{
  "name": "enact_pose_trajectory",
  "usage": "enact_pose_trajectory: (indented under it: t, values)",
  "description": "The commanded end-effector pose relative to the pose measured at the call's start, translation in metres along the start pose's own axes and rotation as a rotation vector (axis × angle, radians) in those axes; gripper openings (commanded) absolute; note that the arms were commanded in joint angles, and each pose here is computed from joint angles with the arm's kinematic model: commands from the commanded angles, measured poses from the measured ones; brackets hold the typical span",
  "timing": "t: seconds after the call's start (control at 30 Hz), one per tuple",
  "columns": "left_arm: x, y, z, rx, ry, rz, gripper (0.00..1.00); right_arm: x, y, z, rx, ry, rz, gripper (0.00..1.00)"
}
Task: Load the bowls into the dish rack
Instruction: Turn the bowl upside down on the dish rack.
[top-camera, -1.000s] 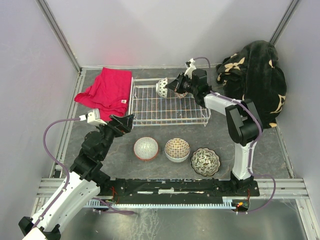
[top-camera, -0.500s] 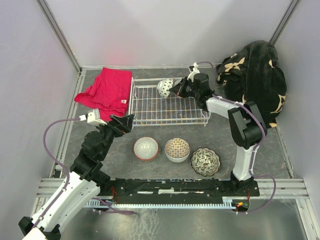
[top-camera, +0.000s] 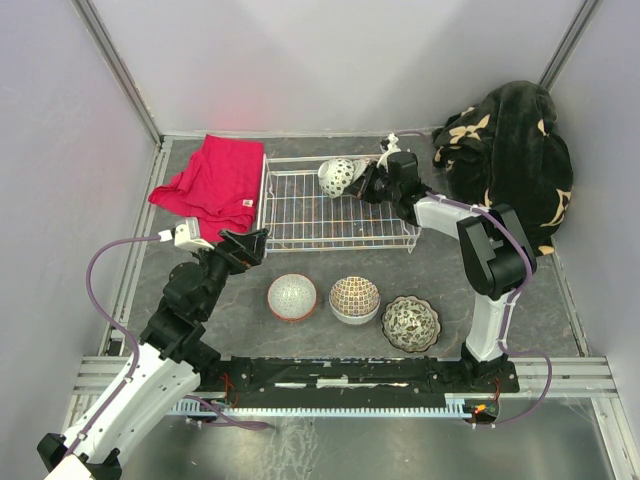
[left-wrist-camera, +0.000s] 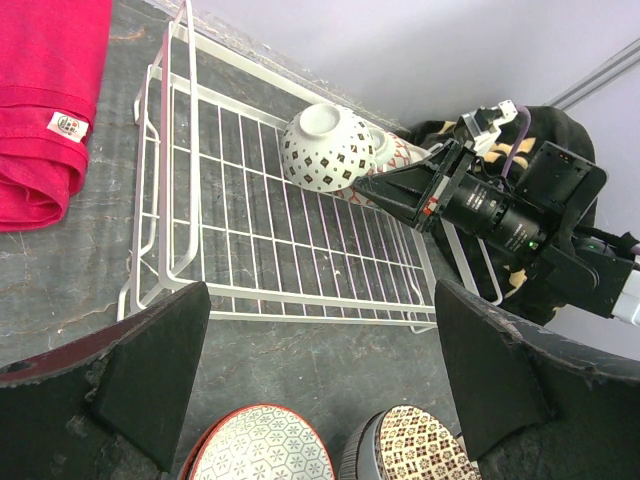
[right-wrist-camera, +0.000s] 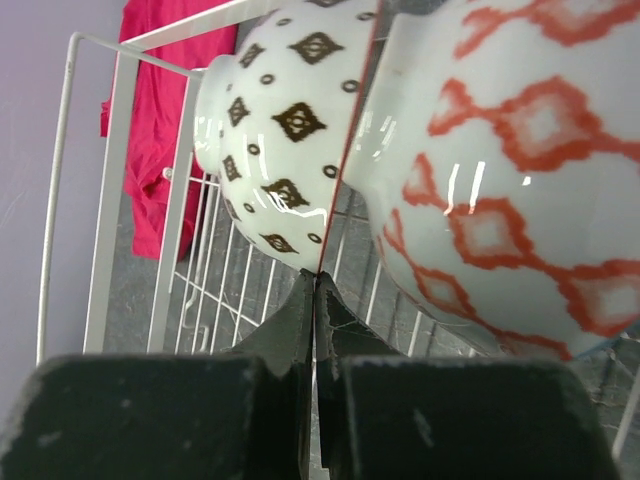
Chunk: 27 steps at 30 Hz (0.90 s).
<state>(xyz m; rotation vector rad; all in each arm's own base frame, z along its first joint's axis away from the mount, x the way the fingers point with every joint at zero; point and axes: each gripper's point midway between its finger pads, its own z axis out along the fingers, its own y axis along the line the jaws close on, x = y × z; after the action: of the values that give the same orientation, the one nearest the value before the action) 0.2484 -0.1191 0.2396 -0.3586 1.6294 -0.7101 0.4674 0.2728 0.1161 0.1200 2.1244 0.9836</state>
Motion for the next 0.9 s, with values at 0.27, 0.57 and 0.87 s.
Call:
enact_pose_trajectory:
  t: [0.27,0.57,0.87]
  values:
    - [-0.01,-0.007,0.001,0.026,-0.044,0.002,0.99,-0.024,-0.003,-0.012,0.06,-0.084,-0.024,0.14]
    - [-0.011,-0.008,0.0,0.031,-0.046,-0.001,0.99,-0.028,0.019,-0.029,0.016,-0.1,-0.044,0.35]
    - [-0.011,-0.009,0.0,0.035,-0.044,-0.004,0.99,-0.02,0.043,-0.067,0.031,-0.096,-0.081,0.54]
